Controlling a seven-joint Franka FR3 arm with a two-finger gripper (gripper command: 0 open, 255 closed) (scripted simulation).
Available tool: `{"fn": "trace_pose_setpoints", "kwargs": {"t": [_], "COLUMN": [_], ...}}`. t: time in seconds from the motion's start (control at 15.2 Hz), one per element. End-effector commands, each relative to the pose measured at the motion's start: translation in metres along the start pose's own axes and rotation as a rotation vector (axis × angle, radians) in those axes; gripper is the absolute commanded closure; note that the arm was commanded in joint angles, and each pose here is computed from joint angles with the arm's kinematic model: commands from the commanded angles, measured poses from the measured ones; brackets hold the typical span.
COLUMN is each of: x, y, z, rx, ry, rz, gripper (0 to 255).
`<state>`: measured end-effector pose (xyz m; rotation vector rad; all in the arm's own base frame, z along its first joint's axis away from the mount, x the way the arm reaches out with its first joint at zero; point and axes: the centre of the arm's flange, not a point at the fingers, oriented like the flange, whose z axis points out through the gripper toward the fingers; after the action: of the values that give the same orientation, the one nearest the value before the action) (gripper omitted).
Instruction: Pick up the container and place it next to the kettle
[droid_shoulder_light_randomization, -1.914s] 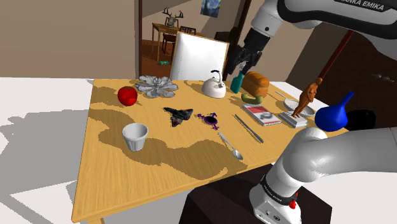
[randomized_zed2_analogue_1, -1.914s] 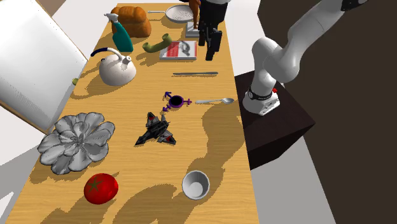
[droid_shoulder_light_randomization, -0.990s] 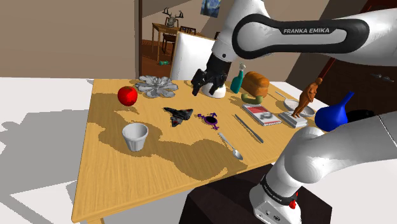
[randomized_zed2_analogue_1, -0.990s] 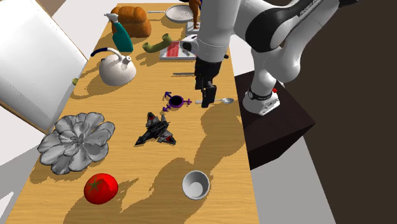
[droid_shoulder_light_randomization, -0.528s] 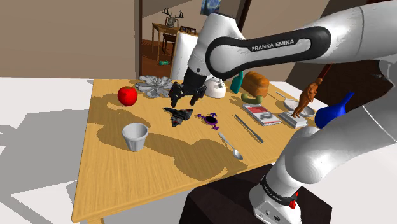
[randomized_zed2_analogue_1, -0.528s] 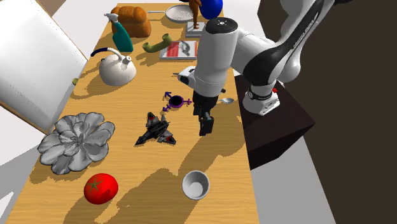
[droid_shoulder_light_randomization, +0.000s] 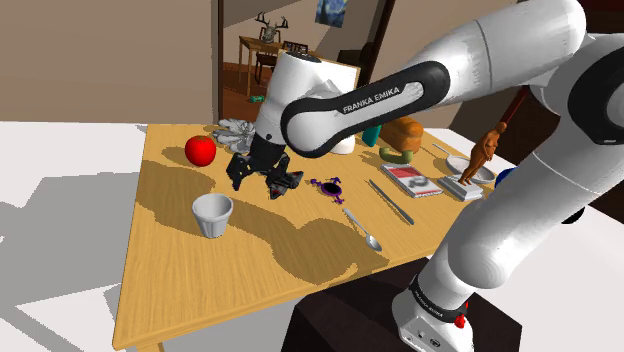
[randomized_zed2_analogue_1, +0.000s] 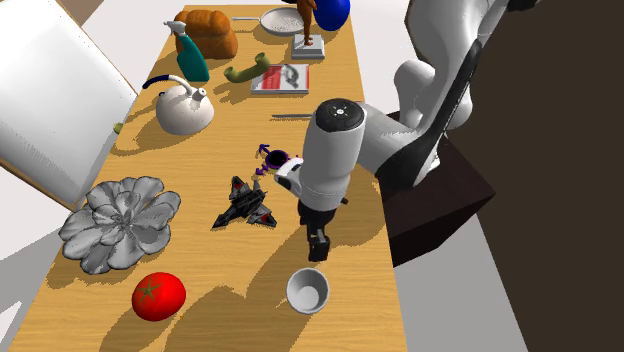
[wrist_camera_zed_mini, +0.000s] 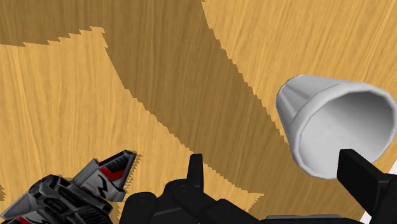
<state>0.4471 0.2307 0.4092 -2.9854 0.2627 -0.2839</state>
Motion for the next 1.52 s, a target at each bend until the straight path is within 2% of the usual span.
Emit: {"fn": "trace_pose_setpoints", "kwargs": {"t": [0.0, 0.13, 0.66, 1.19, 1.25, 1.45], "x": [0.005, 0.009, 0.009, 0.009, 0.009, 0.009], "y": [-0.019, -0.036, -0.039, -0.039, -0.039, -0.039], "z": [0.018, 0.037, 0.080, 0.080, 0.080, 0.080], "rx": [0.006, 0.009, 0.010, 0.010, 0.010, 0.010], "ry": [0.001, 0.001, 0.001, 0.001, 0.001, 0.001], "rz": [0.004, 0.006, 0.007, 0.007, 0.007, 0.007], "gripper": [0, 0, 0, 0, 255, 255]}}
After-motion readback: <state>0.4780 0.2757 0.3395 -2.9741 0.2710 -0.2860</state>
